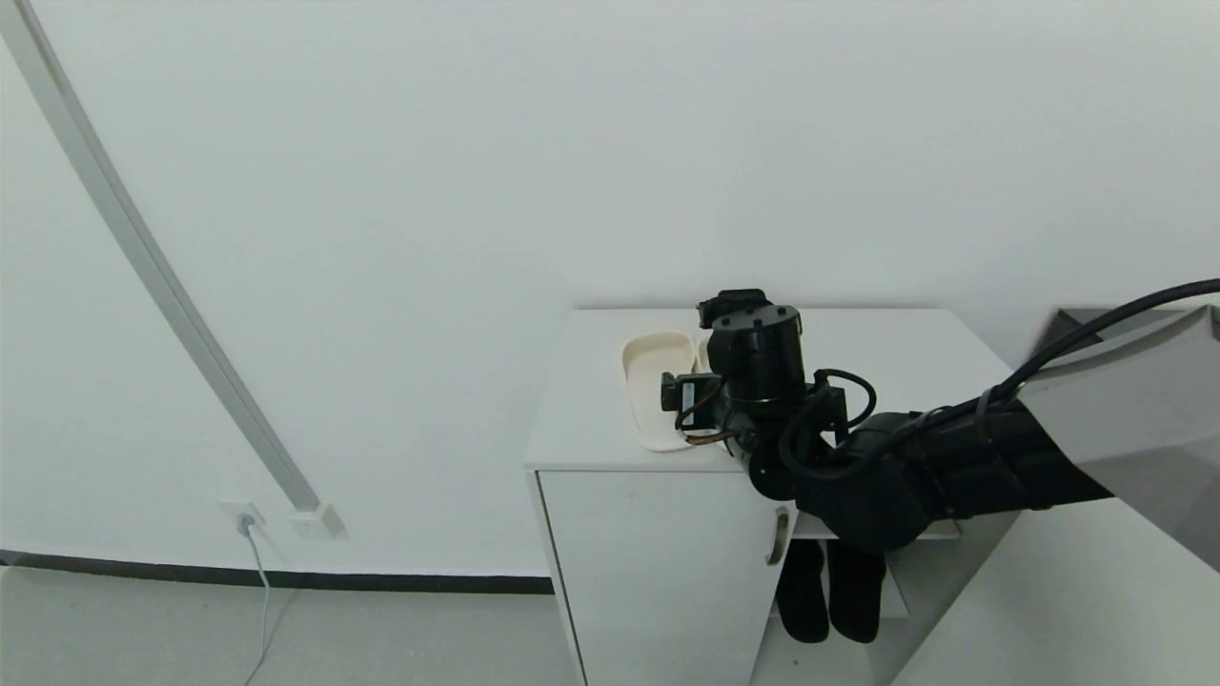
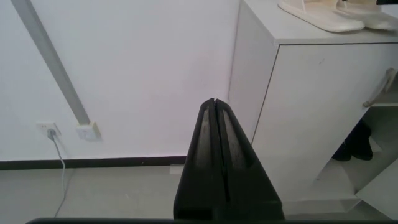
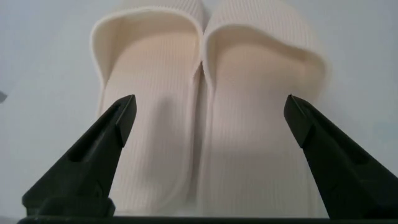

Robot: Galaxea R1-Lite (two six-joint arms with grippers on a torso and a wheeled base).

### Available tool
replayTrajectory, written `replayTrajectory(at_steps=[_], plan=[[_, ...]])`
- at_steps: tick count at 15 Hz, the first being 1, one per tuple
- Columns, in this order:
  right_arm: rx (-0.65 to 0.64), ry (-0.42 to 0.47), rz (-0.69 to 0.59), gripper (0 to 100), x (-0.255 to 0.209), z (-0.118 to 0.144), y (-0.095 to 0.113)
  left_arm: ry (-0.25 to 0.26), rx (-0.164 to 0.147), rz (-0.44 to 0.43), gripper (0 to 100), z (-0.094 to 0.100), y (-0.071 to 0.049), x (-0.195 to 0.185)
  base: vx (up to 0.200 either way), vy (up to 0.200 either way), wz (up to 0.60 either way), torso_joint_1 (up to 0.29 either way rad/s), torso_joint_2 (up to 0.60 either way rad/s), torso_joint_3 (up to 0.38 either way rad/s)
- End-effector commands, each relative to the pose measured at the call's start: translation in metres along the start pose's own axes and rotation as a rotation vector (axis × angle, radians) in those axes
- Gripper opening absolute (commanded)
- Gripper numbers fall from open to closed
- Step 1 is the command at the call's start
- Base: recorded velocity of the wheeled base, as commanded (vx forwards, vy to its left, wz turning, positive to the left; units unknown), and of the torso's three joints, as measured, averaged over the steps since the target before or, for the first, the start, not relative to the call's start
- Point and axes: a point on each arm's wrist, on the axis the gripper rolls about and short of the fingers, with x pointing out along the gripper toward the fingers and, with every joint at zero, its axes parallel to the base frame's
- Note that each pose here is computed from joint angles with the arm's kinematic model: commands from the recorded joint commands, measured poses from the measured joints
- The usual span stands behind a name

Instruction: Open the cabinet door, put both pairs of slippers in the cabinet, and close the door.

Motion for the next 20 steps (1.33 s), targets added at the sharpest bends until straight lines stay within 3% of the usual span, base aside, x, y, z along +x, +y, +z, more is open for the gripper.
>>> replayTrajectory(at_steps=[1, 9, 15, 20], plan=[[-0.012, 0.018, -0.002, 100, 0.008, -0.012, 0.004, 0.0, 0.0, 0.0, 0, 0.0, 0.0, 0.0, 0.0, 0.0, 0.0, 0.0, 0.0, 0.0], [-0.004, -0.002, -0.035, 100, 0.046, -0.022, 0.007, 0.0, 0.0, 0.0, 0, 0.0, 0.0, 0.0, 0.0, 0.0, 0.0, 0.0, 0.0, 0.0], [-0.021, -0.037, -0.038, 100, 0.066, -0.009, 0.017, 0.0, 0.0, 0.0, 0, 0.0, 0.0, 0.0, 0.0, 0.0, 0.0, 0.0, 0.0, 0.0], [-0.016, -0.049, -0.076, 100, 0.088, -0.008, 0.007, 0.0, 0.0, 0.0, 0, 0.0, 0.0, 0.0, 0.0, 0.0, 0.0, 0.0, 0.0, 0.0]])
